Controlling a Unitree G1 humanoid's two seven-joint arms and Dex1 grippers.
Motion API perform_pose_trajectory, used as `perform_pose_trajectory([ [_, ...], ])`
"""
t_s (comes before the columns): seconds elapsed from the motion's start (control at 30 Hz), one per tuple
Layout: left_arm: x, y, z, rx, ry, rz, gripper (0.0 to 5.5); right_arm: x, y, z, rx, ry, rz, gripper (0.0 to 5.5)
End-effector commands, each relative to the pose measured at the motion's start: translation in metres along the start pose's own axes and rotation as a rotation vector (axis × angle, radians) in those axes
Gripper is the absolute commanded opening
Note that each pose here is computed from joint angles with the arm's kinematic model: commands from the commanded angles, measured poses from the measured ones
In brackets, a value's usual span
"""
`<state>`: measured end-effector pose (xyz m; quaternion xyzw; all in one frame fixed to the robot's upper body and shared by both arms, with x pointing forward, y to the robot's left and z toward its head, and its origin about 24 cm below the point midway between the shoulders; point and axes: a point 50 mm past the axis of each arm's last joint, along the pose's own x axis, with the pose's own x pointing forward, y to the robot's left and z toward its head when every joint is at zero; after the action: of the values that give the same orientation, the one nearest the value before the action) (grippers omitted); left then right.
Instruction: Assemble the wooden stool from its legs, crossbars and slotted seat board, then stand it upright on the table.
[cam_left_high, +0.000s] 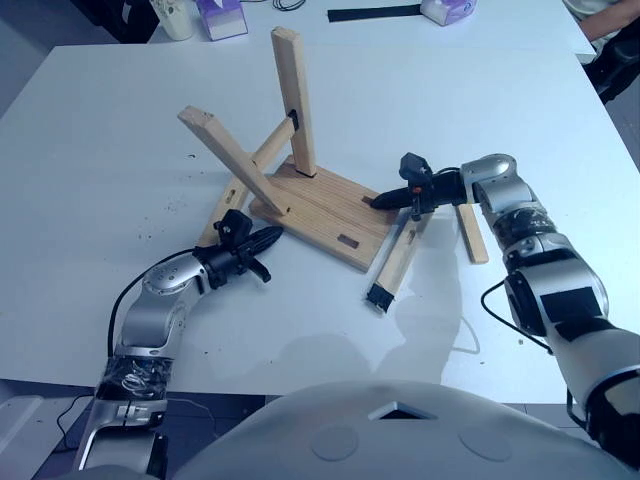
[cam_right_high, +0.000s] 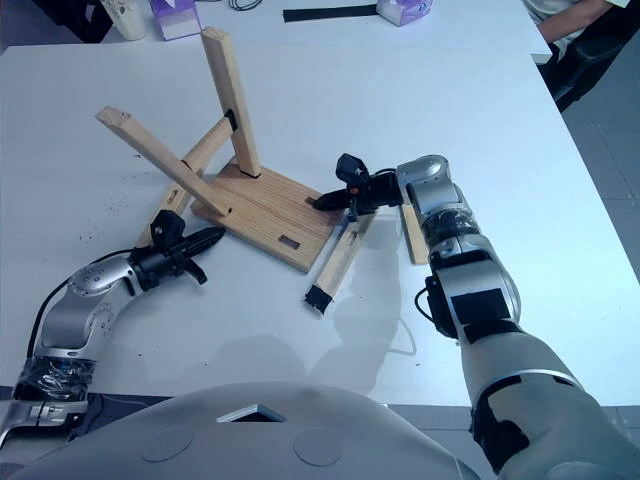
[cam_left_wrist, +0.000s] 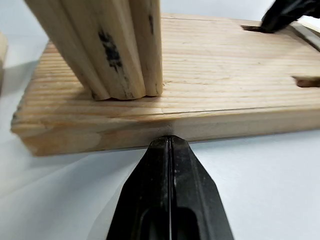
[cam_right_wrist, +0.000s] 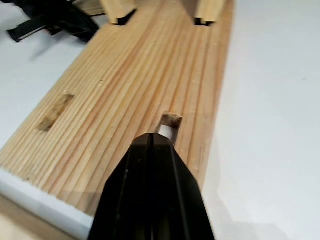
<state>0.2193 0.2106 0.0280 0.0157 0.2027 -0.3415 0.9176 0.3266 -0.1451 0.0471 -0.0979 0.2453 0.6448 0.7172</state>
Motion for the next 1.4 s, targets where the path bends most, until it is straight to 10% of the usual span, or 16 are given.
perform_pose_trajectory([
  [0.03,0.012,0.007,0.009,0.044,0.002,-0.036,0.01,0.004,0.021,-0.023,0.053,0.063,0.073,0.00],
  [0.57,0.042,0.011,0.027,0.061,-0.088,-0.035,0.01,0.005,0.036,0.001,0.000,0.019,0.111,0.00],
  [0.83,-0.009,0.018,0.021,0.058,-0.081,0.076,0.01,-0.043,-0.006,0.017,-0.043,0.005,-0.176,0.00],
  [1.4,0.019,-0.023,0.003,0.080,0.033,-0.124,0.01,-0.002,0.027,-0.013,-0.063,0.128,0.102,0.00],
])
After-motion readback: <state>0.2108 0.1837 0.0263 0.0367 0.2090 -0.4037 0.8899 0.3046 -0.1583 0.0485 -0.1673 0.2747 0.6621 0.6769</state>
